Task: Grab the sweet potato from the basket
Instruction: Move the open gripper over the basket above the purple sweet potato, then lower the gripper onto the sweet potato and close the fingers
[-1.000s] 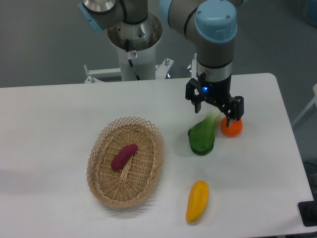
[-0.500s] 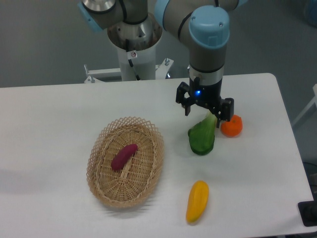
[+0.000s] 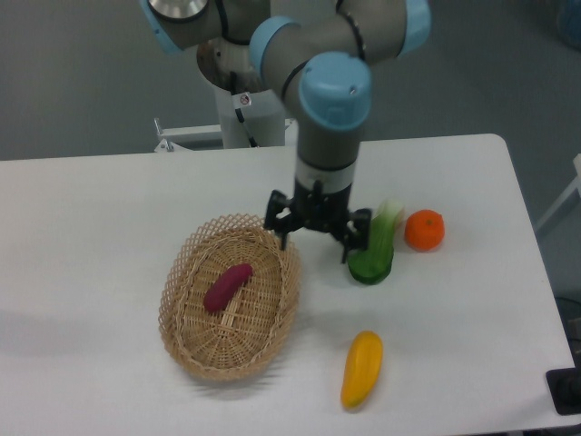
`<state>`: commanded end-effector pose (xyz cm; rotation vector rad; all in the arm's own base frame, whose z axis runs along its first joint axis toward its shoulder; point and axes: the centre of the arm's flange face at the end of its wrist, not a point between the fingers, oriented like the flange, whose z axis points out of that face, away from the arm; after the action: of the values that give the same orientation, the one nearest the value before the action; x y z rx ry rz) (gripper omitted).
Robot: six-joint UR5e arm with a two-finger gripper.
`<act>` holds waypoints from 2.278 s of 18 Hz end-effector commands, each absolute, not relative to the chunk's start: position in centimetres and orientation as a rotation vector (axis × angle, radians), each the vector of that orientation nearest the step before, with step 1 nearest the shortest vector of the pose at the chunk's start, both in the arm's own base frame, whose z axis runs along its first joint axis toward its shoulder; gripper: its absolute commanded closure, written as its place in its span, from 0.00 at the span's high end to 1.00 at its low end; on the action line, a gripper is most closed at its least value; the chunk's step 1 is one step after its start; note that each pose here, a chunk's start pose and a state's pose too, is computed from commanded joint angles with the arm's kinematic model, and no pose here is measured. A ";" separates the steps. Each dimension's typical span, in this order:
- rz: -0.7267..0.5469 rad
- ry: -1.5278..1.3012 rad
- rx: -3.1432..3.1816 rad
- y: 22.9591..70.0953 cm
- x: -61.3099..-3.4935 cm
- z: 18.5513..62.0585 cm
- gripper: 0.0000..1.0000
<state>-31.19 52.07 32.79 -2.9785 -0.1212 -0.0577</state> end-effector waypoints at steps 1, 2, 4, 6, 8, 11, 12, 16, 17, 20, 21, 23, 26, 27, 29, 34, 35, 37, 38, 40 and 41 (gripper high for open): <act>-0.074 -0.082 -2.991 52.7 -30.5 31.7 1.00; -0.071 -0.054 -2.990 53.0 -30.0 31.4 1.00; -0.076 -0.008 -2.993 53.5 -28.4 30.3 1.00; -0.086 0.032 -3.003 53.6 -26.8 27.6 1.00; -0.057 0.041 -2.984 53.4 -26.1 26.0 1.00; -0.069 0.063 -2.994 52.5 -24.4 24.4 1.00; -0.074 0.088 -2.998 52.7 -23.4 24.3 1.00; -0.074 0.107 -3.020 52.7 -22.6 23.3 1.00; -0.076 0.116 -3.021 52.8 -22.2 23.2 1.00; -0.081 0.121 -3.025 53.0 -22.0 22.8 1.00; -0.083 0.123 -3.026 53.1 -22.0 22.6 1.00; -0.063 0.137 -3.025 53.5 -21.8 22.2 1.00; -0.052 0.148 -3.033 53.7 -21.6 21.8 1.00; -0.052 0.149 -3.033 53.7 -21.6 21.7 1.00; -0.060 0.153 -3.044 53.8 -21.5 21.1 1.00; -0.048 0.164 -3.063 53.9 -21.2 20.5 1.00; -0.048 0.167 -3.063 53.9 -21.1 20.5 1.00; -0.044 0.164 -3.059 54.0 -21.2 20.6 0.99; -0.045 0.167 -3.060 54.0 -21.2 20.5 0.97; -0.046 0.167 -3.064 54.0 -21.2 20.4 0.88; -0.039 0.167 -3.068 54.0 -21.3 20.4 0.84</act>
<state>-21.28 54.01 20.39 -3.0676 0.1667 -0.0390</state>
